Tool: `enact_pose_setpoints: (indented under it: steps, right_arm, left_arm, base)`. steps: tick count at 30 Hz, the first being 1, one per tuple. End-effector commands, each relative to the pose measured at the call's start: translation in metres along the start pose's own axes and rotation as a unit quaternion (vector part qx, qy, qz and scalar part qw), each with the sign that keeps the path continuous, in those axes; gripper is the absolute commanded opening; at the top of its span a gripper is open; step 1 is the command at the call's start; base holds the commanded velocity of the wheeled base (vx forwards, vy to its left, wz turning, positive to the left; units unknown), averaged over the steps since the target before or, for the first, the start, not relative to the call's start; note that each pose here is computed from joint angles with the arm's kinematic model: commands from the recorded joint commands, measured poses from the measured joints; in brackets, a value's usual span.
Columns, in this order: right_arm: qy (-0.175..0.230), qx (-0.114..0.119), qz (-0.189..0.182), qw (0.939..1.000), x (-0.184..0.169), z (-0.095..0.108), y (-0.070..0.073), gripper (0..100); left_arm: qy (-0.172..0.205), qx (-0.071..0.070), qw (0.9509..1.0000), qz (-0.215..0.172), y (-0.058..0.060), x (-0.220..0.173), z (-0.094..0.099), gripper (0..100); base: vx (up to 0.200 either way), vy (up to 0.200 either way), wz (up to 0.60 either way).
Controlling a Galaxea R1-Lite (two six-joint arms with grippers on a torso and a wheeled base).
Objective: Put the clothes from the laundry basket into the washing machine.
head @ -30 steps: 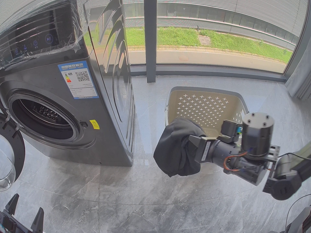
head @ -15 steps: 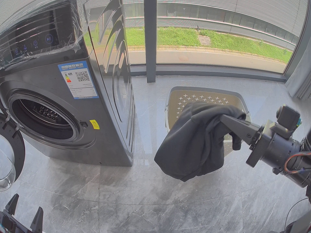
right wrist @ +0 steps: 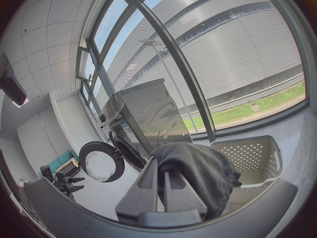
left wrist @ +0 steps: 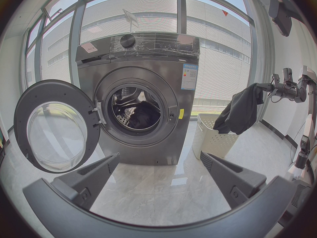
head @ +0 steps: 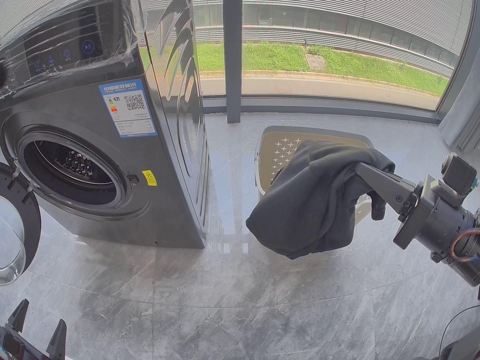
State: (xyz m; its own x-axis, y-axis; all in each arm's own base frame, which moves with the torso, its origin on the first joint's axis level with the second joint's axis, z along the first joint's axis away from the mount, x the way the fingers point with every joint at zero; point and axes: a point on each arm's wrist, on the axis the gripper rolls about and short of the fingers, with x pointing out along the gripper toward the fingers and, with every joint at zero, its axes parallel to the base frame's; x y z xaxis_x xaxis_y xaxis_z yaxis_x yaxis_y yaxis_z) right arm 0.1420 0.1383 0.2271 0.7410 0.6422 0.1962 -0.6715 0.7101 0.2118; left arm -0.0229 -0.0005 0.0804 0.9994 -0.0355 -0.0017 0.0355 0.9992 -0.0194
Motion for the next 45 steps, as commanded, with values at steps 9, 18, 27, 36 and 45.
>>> enact_pose_setpoints:
  steps: [9, 18, 27, 36, 45]
  right_arm:
    - [0.011, -0.002, -0.03, 0.9995, 0.0039, -0.0061, -0.0023, 0]
    - [0.008, -0.002, -0.04, 0.9992, 0.0059, -0.0056, -0.0025, 0]
    - [0.01, -0.002, -0.039, 0.9992, 0.006, -0.0064, -0.0026, 0]
    - [0.016, -0.003, -0.04, 0.9991, 0.008, -0.0107, -0.0034, 0]
    - [0.014, -0.003, -0.04, 0.9991, 0.0086, -0.0101, -0.0032, 0]
  left_arm:
    - [0.001, 0.0, 1.0, 0.0, 0.0001, 0.0002, -0.0048, 100]
    - [0.001, 0.0, 1.0, 0.0, 0.0001, 0.0002, -0.0048, 100]
    - [0.001, 0.001, 1.0, 0.0, 0.0001, 0.0002, -0.0048, 100]
    - [0.001, 0.0, 1.0, 0.0, 0.0001, 0.0002, -0.0048, 100]
    - [0.001, 0.0, 1.0, 0.0, 0.0001, 0.0002, -0.0048, 100]
  base:
    - [0.0, 0.089, 0.0]
    - [0.0, 0.2, 0.0]
    - [0.0, 0.2, 0.0]
    - [0.0, 0.2, 0.0]
    - [0.0, 0.111, 0.0]
